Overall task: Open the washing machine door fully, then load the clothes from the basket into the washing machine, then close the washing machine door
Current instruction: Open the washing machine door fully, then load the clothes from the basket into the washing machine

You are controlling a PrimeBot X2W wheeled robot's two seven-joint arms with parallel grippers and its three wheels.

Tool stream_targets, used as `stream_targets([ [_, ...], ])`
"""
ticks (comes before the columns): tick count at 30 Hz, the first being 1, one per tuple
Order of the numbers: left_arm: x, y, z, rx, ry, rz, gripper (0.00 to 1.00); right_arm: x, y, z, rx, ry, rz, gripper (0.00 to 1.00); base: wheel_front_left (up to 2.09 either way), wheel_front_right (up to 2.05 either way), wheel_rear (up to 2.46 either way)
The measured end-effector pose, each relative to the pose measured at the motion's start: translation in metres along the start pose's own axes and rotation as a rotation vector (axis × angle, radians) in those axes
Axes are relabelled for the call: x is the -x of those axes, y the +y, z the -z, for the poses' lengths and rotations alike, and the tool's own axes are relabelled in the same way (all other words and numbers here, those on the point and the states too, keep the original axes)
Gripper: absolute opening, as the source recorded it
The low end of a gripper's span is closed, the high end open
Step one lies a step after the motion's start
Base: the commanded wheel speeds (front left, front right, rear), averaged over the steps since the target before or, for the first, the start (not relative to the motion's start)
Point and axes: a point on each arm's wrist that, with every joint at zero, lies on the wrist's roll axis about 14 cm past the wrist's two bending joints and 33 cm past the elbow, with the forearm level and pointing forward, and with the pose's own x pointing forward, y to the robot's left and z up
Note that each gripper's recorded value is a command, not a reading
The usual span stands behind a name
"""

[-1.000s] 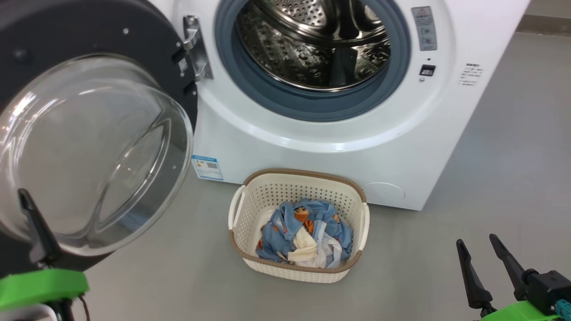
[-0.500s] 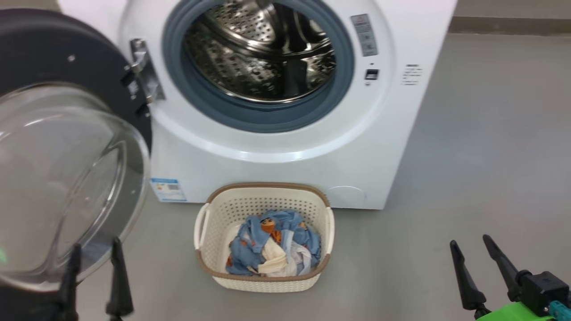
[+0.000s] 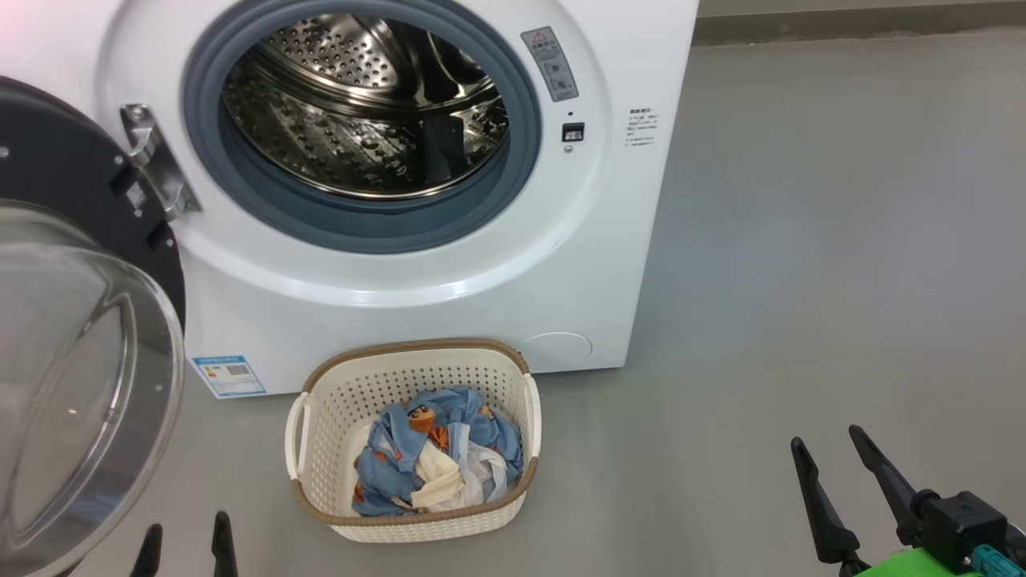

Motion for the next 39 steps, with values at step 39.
stream_targets([
  [39,0.006,0.008,0.0,-0.009,-0.005,-0.032,1.0,-0.002,0.0,0.003,-0.004,0.009,0.001,1.0,0.0,0.0,0.0],
])
